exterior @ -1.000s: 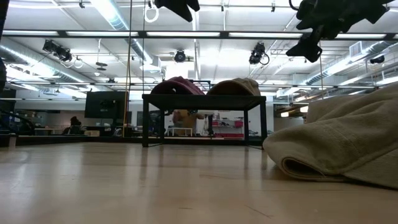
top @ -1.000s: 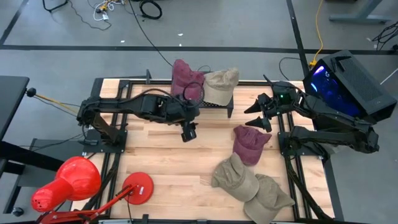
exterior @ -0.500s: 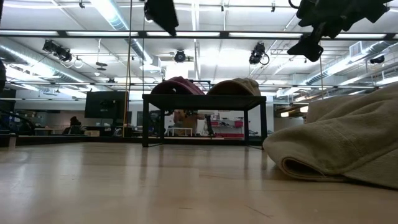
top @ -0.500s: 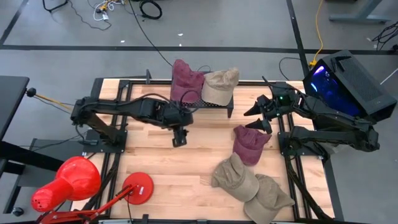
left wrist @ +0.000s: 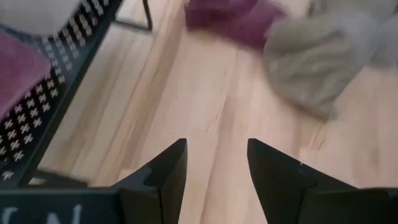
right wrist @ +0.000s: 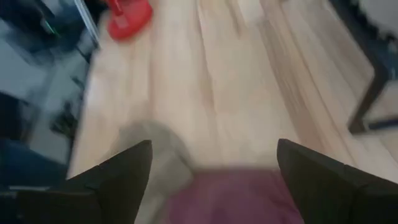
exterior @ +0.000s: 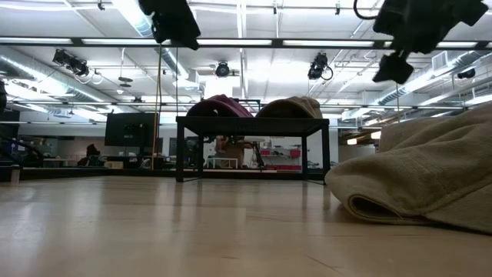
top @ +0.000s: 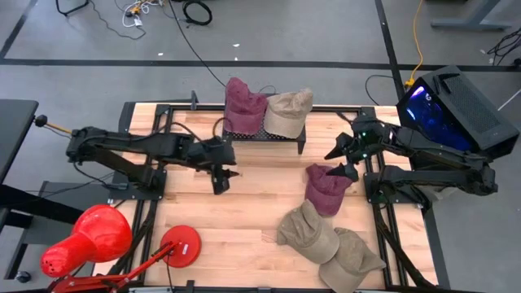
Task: Pick & Place hat
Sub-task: Stack the red cap on top of the red cap on the shelf
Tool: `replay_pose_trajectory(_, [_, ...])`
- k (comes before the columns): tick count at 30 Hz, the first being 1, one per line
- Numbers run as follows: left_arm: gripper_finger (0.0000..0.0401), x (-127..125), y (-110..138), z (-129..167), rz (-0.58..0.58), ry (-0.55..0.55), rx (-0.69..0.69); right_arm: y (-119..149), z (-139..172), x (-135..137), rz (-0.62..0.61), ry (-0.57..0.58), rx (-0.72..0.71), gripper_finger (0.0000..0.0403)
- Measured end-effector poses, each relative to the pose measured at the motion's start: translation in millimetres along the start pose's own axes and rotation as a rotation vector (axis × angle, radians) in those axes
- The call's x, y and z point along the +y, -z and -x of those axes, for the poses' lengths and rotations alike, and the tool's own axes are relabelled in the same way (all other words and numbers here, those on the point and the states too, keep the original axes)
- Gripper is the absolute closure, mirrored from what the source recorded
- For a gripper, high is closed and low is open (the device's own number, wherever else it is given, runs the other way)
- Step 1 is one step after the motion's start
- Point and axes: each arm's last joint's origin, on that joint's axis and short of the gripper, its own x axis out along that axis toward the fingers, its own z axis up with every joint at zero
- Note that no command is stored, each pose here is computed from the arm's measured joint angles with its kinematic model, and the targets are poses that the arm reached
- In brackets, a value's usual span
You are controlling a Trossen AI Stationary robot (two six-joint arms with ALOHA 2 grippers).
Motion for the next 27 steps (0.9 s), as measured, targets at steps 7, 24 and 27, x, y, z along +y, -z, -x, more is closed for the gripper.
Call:
replay_pose_trajectory(7, [0.0227,7,11,22,0.05,0.034,-0.145,10,-2,2,0.163,0.081,0.104,0.0058])
replay_pose_trajectory(24, [0.0227,21,32,44,0.083,-0.056,-0.173,20,-26,8,0.387,0.126,0.341,0.0058])
replay_pose_trajectory(27, [0.0227,21,32,44,0.085,-0.062,-0.18,20,-35,10,0.39,0.117,0.372,0.0058])
